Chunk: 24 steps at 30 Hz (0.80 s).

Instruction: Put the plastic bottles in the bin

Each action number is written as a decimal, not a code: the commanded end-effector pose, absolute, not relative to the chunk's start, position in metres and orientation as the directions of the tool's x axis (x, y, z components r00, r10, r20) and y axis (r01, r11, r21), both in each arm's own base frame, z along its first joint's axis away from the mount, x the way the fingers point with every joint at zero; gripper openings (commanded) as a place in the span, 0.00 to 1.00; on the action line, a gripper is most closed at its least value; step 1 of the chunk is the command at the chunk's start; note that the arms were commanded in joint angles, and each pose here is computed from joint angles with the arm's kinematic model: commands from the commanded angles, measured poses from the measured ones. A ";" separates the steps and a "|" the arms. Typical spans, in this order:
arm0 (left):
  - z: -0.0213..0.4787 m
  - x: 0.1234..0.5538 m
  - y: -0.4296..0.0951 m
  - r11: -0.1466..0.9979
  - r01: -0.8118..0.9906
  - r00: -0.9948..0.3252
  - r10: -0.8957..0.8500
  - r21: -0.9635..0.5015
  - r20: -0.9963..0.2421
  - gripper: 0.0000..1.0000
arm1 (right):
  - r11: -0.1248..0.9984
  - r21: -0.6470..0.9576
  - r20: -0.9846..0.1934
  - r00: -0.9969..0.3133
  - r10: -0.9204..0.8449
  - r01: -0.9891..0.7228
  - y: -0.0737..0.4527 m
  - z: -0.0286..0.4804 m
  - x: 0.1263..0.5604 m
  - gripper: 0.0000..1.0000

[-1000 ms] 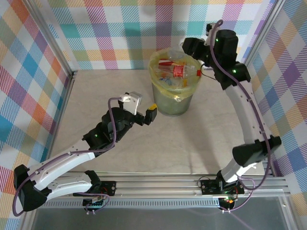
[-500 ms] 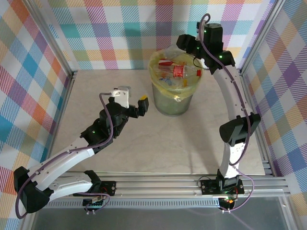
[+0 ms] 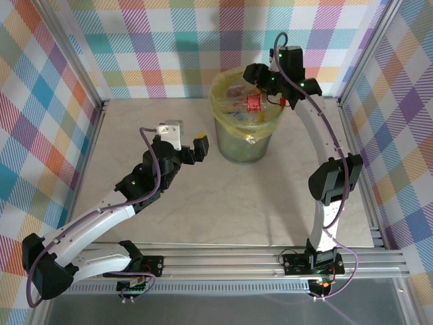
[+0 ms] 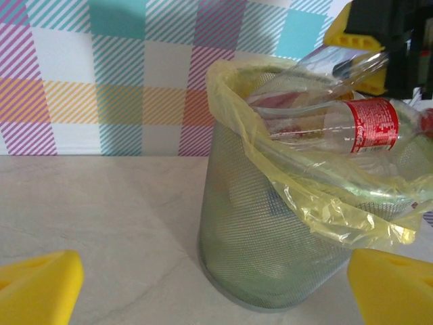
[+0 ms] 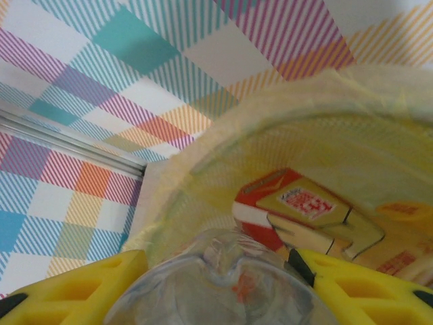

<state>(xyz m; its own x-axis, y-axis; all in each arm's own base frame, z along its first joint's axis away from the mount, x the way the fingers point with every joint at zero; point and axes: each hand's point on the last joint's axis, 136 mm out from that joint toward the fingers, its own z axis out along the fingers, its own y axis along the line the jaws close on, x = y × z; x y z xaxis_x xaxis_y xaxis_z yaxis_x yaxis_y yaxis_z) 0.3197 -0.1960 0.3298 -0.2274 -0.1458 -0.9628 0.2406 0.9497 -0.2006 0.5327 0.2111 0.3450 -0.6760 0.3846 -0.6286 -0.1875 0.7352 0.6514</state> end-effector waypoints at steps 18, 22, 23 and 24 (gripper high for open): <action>0.341 0.321 -0.199 0.934 0.261 -0.224 -0.187 -0.243 -0.956 1.00 | 0.836 0.506 -0.767 -0.553 0.325 -0.212 0.180 0.398 0.504 0.76; 0.341 0.322 -0.198 0.937 0.252 -0.223 -0.186 -0.241 -0.957 1.00 | 0.847 0.484 -0.784 -0.539 0.307 -0.222 0.176 0.406 0.495 0.76; 0.341 0.323 -0.198 0.938 0.248 -0.223 -0.186 -0.240 -0.957 1.00 | 0.848 0.480 -0.787 -0.538 0.303 -0.224 0.176 0.408 0.493 0.76; 0.340 0.323 -0.198 0.939 0.247 -0.225 -0.186 -0.240 -0.957 1.00 | 0.851 0.475 -0.790 -0.535 0.299 -0.225 0.176 0.410 0.491 0.76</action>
<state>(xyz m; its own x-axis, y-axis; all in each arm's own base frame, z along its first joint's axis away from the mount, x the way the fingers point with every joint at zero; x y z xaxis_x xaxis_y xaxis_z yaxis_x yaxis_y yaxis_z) 0.3188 -0.2007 0.3282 -0.2423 -0.1581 -0.9572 0.2588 0.9403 -0.2208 0.5043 0.1800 0.3882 -0.5741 0.3266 -0.7508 -0.1989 0.8339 0.5148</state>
